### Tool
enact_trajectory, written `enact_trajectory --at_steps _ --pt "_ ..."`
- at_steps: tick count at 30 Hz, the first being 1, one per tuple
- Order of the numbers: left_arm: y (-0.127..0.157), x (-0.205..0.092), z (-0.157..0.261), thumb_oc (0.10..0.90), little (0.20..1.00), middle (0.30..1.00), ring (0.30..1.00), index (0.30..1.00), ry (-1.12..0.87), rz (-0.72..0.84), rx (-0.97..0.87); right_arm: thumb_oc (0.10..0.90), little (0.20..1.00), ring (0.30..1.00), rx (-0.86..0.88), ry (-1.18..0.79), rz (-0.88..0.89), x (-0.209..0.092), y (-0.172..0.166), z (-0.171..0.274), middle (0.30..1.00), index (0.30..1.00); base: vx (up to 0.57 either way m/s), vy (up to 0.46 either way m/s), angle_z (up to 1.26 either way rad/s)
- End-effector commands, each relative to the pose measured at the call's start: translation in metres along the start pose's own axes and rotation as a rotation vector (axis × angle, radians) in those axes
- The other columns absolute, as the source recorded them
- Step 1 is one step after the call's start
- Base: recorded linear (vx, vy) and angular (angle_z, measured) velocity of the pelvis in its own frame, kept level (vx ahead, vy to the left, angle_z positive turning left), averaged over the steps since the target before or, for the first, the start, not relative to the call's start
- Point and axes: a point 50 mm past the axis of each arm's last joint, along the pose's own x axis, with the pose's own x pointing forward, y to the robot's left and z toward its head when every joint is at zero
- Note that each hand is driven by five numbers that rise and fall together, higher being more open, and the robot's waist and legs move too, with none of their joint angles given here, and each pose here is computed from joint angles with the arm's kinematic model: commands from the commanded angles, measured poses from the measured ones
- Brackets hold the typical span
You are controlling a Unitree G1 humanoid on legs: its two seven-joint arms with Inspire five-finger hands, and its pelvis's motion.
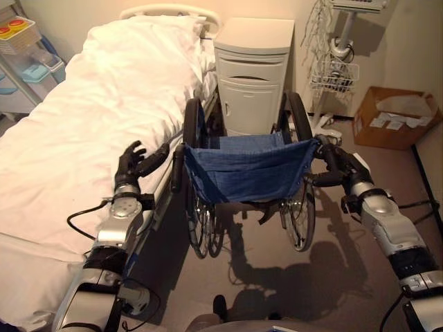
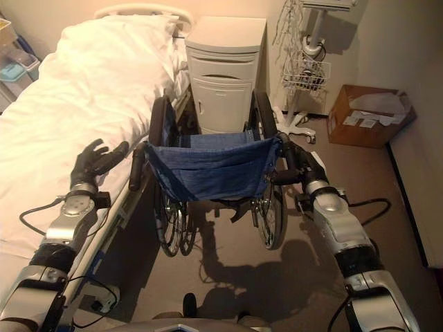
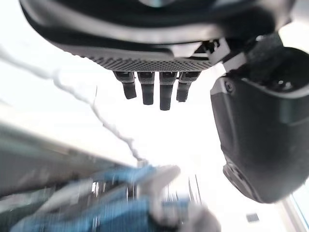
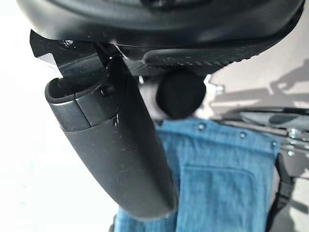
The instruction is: Push the wheelchair next to the bed
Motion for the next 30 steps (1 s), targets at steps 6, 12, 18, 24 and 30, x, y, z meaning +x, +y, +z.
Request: enact_trajectory --at_steps 6,12,18,24,30 --pt "0.066 -0.021 0.07 0.8 0.9 0.9 0.9 0.9 -0.522 0.418 -0.131 0.8 0.9 0.9 0.079 -0.454 -0.377 -0.025 -0.046 0.068 0.9 0.9 0.0 -0.003 0.12" --pt "0.07 -0.025 0.034 0.8 0.9 0.9 0.9 0.9 -0.382 0.384 -0.12 0.8 0.9 0.9 0.275 -0.546 -0.536 -0.043 -0.061 0.07 0.9 0.9 0.01 0.01 0.14" --pt "0.071 -0.036 -0.027 0.8 0.9 0.9 0.9 0.9 -0.152 0.296 -0.086 0.8 0.9 0.9 0.462 -0.594 -0.614 -0.063 -0.079 0.058 0.9 0.9 0.0 0.002 0.01" --pt "0.042 -0.065 -0.105 0.8 0.9 0.9 0.9 0.9 0.149 0.113 -0.337 0.8 0.9 0.9 0.744 -0.649 -0.841 -0.083 -0.098 0.026 0.9 0.9 0.0 0.002 -0.01" --pt "0.002 -0.098 -0.152 0.8 0.9 0.9 0.9 0.9 0.373 -0.045 -0.323 0.8 0.9 0.9 0.765 -0.207 -1.121 -0.086 -0.077 -0.086 0.9 0.9 0.0 0.002 -0.03"
